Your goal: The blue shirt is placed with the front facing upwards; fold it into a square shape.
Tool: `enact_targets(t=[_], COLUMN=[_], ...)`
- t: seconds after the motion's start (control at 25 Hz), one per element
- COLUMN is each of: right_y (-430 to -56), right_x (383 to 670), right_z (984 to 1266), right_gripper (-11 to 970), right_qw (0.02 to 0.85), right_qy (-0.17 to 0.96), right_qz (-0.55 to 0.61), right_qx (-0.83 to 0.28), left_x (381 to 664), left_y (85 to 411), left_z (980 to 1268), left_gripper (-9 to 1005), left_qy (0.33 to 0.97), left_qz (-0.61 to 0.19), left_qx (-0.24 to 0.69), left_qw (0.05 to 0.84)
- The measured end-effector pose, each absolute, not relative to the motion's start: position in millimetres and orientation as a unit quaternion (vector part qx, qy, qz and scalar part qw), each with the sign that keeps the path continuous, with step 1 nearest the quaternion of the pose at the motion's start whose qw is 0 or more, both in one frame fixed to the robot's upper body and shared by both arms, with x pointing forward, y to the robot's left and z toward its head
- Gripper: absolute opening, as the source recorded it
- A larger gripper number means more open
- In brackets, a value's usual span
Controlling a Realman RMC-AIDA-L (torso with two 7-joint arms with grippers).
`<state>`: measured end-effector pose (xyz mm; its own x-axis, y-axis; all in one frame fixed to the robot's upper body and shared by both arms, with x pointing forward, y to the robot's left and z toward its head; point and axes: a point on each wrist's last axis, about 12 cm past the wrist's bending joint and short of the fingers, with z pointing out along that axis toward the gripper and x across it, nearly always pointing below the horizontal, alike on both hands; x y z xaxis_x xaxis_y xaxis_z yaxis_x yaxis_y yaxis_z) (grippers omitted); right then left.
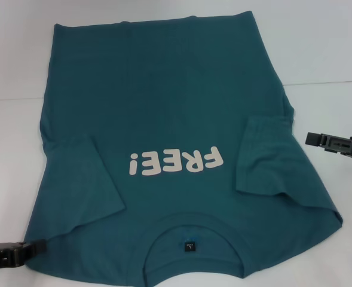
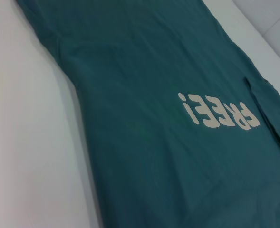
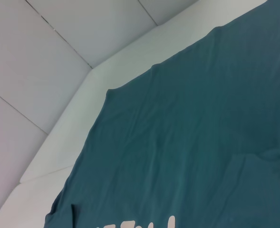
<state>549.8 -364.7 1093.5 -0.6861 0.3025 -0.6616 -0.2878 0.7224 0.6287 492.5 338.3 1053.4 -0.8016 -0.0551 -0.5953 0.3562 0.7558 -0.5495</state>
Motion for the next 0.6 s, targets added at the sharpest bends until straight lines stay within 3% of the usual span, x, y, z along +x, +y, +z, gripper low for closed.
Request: enact_targets(t=[0.12,0.6], right_y=[-365.4,-372.5], right_x=[549.2,546.2], right_z=[1093.6,1090.4], right_gripper=[924,927], right_qw=[0.396,0.394], right_qy=[0.838,0.837], right_qz=[0.374,0.378], right_qx=[0.007,0.022], left_x=[492.0,487.6], left_y=[337.7,356.7], left_z=[1054.7,1066.3], left_gripper=[-3,0], left_qy=[0.884,0.872], left_qz=[-0.343,-0.350], left_qx=[0.088,0.050], left_qw=[0.305,0.338])
